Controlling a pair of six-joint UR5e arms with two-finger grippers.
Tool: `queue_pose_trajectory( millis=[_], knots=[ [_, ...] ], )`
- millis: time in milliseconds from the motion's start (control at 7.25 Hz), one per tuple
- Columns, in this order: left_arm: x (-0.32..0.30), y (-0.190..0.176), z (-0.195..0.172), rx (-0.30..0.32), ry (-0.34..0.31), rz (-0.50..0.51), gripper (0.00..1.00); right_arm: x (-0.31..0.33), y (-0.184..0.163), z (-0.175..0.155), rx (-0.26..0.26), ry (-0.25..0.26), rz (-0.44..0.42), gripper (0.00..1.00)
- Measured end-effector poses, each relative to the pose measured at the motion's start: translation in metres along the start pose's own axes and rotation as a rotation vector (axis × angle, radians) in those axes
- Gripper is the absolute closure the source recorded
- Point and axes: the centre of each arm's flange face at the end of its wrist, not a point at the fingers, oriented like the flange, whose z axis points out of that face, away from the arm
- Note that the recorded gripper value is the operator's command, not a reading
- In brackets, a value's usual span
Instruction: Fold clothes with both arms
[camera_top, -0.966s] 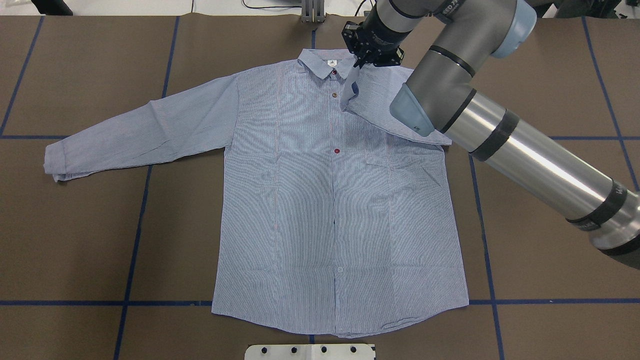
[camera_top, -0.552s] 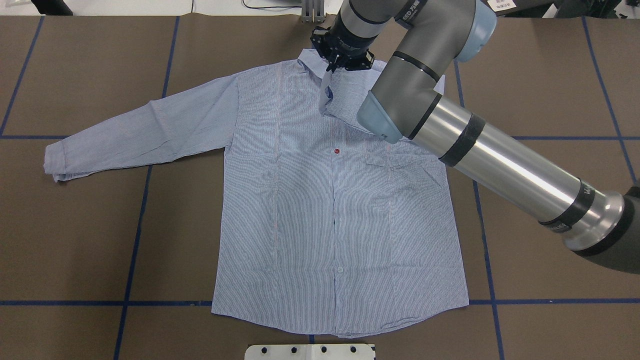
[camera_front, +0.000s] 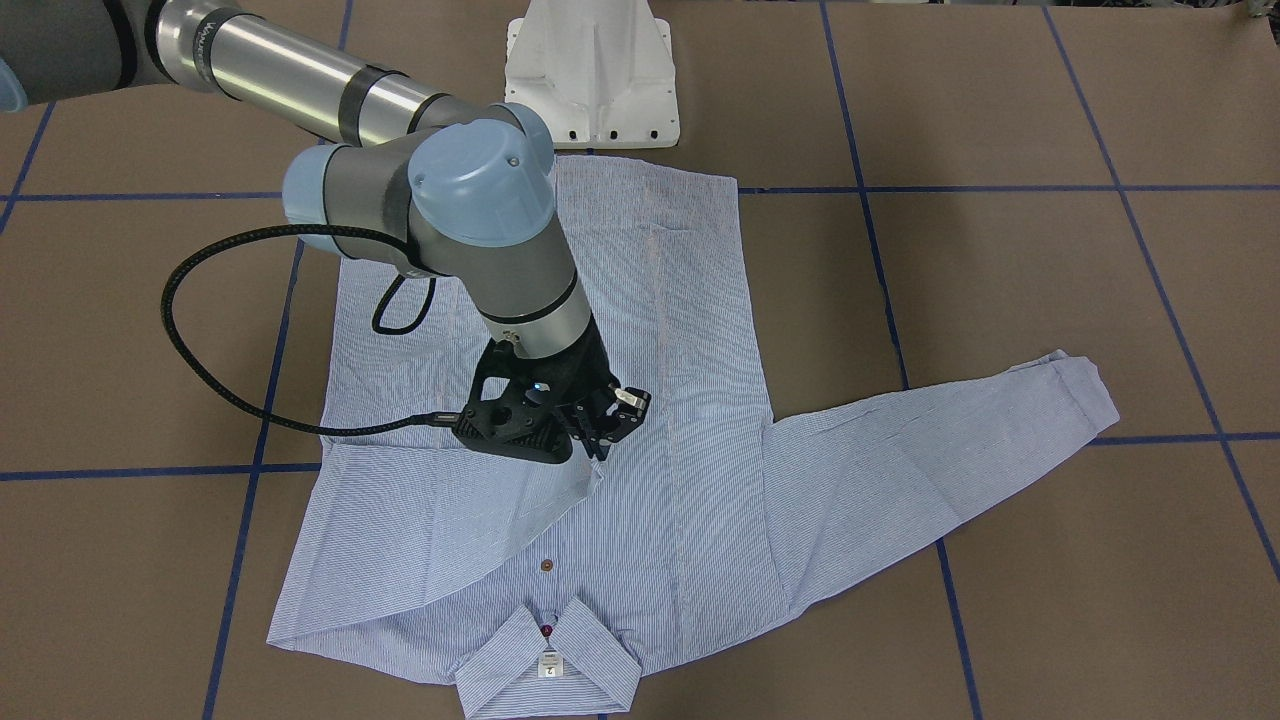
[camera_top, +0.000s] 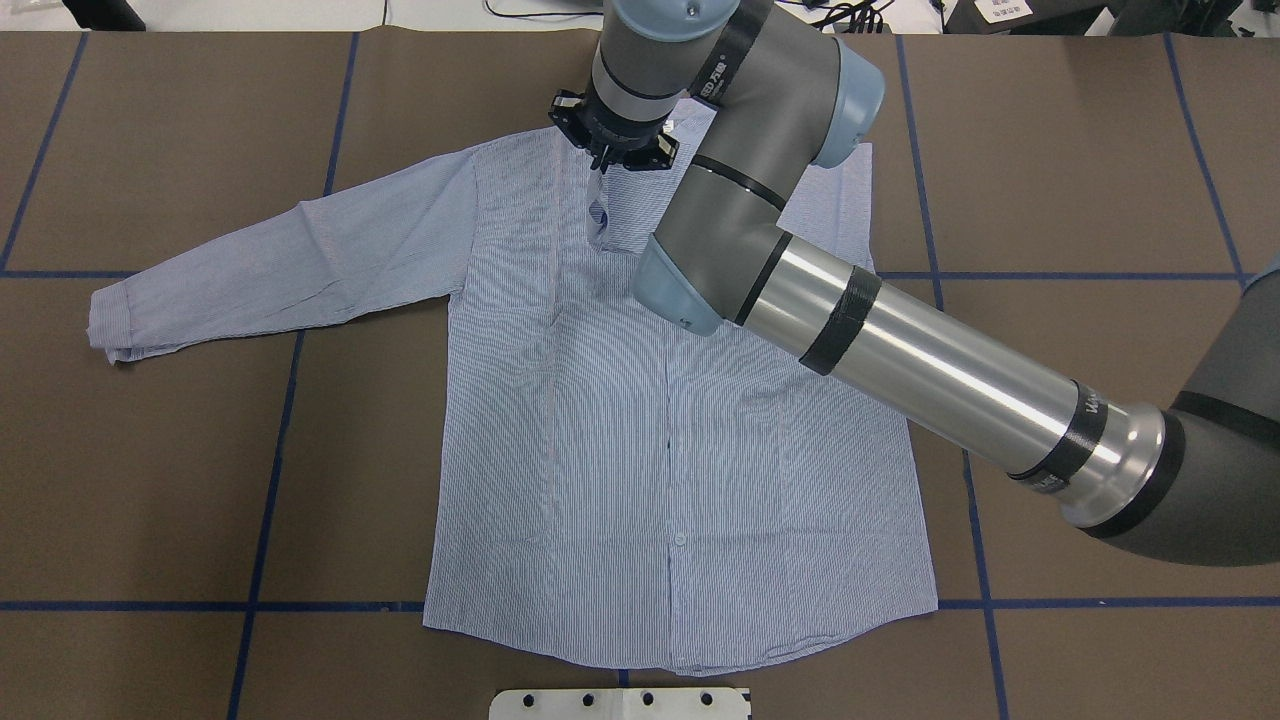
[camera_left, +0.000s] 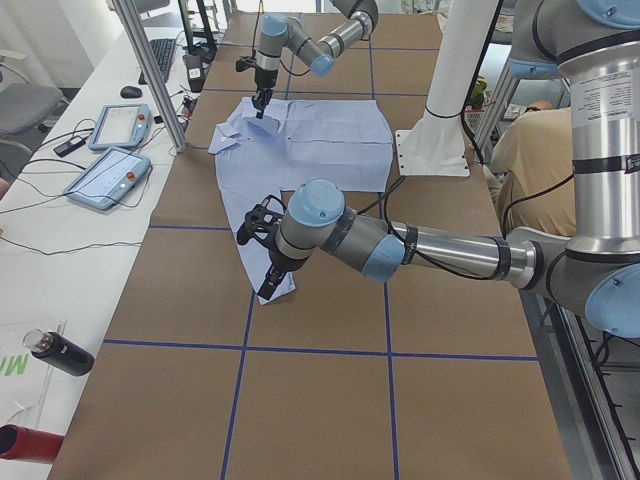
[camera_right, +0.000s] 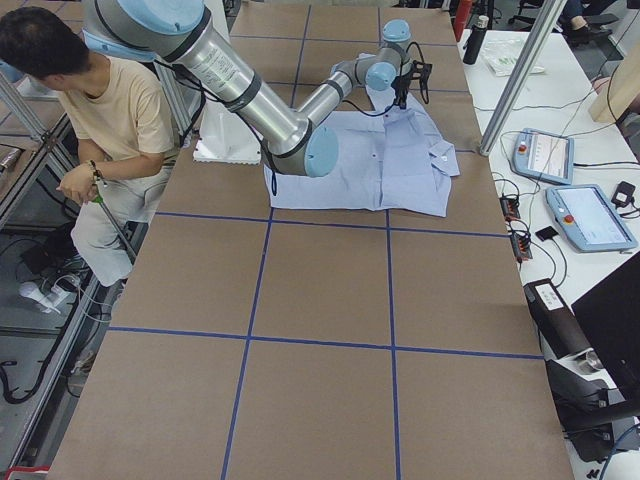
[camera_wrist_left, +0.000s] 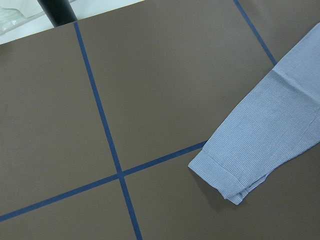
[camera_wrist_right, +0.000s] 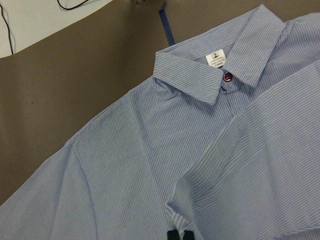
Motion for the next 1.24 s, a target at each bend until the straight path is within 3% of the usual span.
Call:
queue_pose_trajectory(
  millis=[414,552,690,966,1242],
  knots=[
    [0.001,-0.001,-0.001,0.002,0.0,0.0,0.01,-0.01,0.015,0.015,0.018,-0.013,0.005,1.0],
    [0.001,-0.001,-0.001,0.002,0.0,0.0,0.01,-0.011,0.013,0.026,0.033,-0.031,0.013,0.66],
    [0.002,-0.001,-0.001,0.003,0.0,0.0,0.01,-0.017,0.011,0.036,0.044,-0.043,0.03,0.02],
    [0.003,-0.002,-0.002,0.005,0.001,-0.001,0.01,-0.036,0.007,0.041,0.068,-0.046,0.079,0.01],
    [0.004,0.0,0.0,0.0,0.042,-0.003,0.01,-0.047,0.007,0.04,0.075,-0.051,0.104,0.01]
  ],
)
